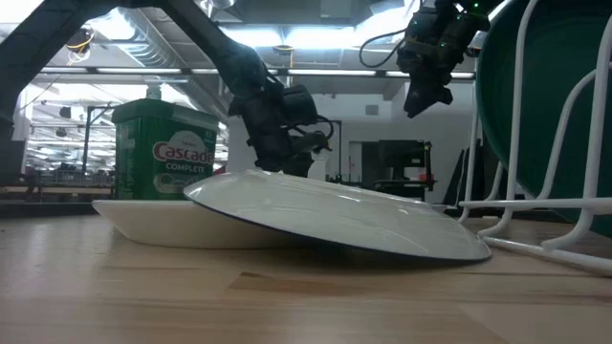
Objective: Sort dishes
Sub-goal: Put the top white plate on the dish rack
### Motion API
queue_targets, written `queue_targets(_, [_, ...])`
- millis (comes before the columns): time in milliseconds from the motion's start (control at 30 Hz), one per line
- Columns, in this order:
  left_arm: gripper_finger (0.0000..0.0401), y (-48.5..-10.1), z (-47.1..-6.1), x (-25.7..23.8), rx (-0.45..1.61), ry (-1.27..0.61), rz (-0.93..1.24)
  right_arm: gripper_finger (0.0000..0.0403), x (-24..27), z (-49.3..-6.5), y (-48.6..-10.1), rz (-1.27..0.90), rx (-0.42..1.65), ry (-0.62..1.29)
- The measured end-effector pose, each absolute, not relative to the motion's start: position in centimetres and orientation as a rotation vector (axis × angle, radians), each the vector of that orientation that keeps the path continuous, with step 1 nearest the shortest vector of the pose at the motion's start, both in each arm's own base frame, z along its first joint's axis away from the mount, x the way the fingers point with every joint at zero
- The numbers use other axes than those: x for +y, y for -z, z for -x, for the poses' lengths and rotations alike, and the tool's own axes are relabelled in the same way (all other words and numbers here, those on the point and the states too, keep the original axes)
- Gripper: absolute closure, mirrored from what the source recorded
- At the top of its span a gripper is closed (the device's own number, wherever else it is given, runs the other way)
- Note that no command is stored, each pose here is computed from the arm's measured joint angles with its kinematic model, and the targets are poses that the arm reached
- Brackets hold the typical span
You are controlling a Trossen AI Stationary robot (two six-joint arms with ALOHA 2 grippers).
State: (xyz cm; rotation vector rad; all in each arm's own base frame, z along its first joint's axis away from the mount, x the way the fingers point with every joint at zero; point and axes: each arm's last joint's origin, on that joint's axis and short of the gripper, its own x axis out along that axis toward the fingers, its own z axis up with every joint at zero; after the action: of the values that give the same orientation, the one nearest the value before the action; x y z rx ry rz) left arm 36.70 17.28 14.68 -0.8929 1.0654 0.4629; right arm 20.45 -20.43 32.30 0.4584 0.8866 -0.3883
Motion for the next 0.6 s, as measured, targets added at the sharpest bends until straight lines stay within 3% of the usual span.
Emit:
queue_targets(400, [0.0282, -12.8, -37.8, 16.9, 1.05, -0.429, 0.97, 0.0276, -20.4, -20.4, -32.3, -0.462, 0.893, 0.388])
queue_targets(600, [0.0346, -12.6, -37.6, 17.4, 1.045, -0.432, 0.986, 0.0276, -20.4, -20.4, -32.3, -0.462, 0.892, 0.388])
